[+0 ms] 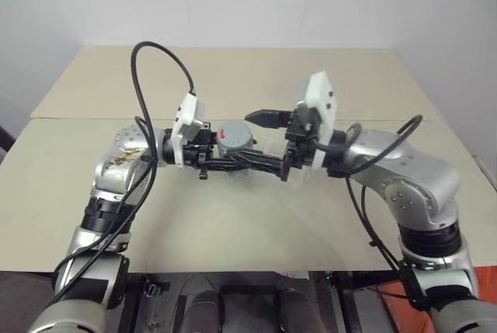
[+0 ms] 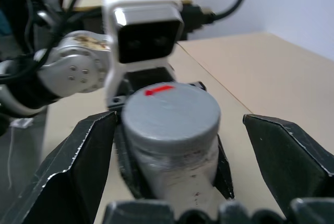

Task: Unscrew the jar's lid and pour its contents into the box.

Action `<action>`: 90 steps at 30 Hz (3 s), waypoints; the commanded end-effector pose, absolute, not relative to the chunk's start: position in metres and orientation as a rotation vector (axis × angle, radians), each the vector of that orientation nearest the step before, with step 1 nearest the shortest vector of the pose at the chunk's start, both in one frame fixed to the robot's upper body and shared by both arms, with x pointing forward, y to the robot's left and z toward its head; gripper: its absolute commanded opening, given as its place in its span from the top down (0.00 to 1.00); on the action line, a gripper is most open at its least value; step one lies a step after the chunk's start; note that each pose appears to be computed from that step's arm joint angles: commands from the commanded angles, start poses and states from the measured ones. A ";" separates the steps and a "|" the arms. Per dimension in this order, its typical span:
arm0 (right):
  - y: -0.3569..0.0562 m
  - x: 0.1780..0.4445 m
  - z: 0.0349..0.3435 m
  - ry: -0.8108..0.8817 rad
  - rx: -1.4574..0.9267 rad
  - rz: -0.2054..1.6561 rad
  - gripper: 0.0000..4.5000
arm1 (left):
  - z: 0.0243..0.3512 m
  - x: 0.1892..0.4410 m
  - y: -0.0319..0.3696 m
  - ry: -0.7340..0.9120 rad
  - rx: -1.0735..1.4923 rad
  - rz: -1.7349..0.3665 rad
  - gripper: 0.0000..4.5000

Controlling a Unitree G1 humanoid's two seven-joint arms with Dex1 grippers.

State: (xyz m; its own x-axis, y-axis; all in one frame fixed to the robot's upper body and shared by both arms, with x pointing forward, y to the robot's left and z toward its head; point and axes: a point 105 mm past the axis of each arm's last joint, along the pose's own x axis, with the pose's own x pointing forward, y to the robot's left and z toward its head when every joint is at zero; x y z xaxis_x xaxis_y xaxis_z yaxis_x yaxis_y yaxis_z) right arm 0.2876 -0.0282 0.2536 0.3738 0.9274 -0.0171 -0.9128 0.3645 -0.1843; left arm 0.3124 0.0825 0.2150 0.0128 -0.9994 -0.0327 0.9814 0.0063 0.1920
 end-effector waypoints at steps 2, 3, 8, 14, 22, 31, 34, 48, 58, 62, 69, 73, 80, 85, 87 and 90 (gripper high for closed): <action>-0.024 0.288 0.263 -0.131 -0.195 1.163 0.00 | 0.225 0.310 0.077 -0.176 0.215 -1.603 0.56; -0.023 0.288 0.263 -0.130 -0.198 1.163 0.00 | 0.225 0.311 0.077 -0.175 0.217 -1.601 0.56; -0.020 0.291 0.265 -0.142 -0.196 1.151 0.00 | 0.224 0.311 0.077 -0.171 0.223 -1.605 0.56; -0.020 0.287 0.269 -0.164 -0.214 1.162 0.00 | 0.219 0.310 0.077 -0.152 0.231 -1.609 0.56; -0.019 0.284 0.268 -0.171 -0.229 1.181 0.00 | 0.215 0.310 0.078 -0.132 0.247 -1.603 0.56; -0.020 0.279 0.263 -0.161 -0.236 1.203 0.04 | 0.213 0.311 0.079 -0.128 0.262 -1.599 0.56; -0.019 0.279 0.261 -0.151 -0.238 1.208 0.21 | 0.214 0.312 0.078 -0.132 0.262 -1.599 0.56; -0.020 0.267 0.250 -0.156 -0.262 1.406 0.39 | 0.216 0.300 0.079 -0.152 0.288 -1.692 0.56; -0.034 0.265 0.230 -0.141 -0.363 1.999 0.39 | 0.217 0.278 0.073 -0.172 0.335 -1.912 0.56; -0.025 0.279 0.226 -0.128 -0.408 2.006 0.39 | 0.218 0.278 0.073 -0.189 0.347 -1.909 0.56; -0.027 0.286 0.232 -0.183 -0.375 1.891 0.02 | 0.214 0.283 0.083 -0.173 0.334 -1.841 0.56; -0.039 0.285 0.242 -0.252 -0.352 1.707 0.02 | 0.209 0.291 0.097 -0.144 0.304 -1.739 0.56; -0.051 0.275 0.260 -0.304 -0.261 1.411 0.02 | 0.208 0.314 0.102 -0.141 0.268 -1.516 0.56; -0.043 0.268 0.269 -0.309 -0.229 1.245 0.02 | 0.210 0.327 0.091 -0.146 0.245 -1.426 0.56; -0.034 0.263 0.270 -0.310 -0.236 1.227 0.02 | 0.211 0.325 0.087 -0.151 0.232 -1.444 0.56; -0.023 0.269 0.273 -0.316 -0.223 1.168 0.02 | 0.212 0.325 0.083 -0.157 0.235 -1.460 0.56</action>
State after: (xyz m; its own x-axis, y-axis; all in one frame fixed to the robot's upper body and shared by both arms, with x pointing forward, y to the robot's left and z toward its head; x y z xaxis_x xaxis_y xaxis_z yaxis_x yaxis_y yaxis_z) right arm 0.2704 -0.0270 0.2622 0.3316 0.9385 0.0962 -0.8890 0.3450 -0.3011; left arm 0.3262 0.0871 0.1983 0.1232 -0.9910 -0.0521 0.9728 0.1103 0.2038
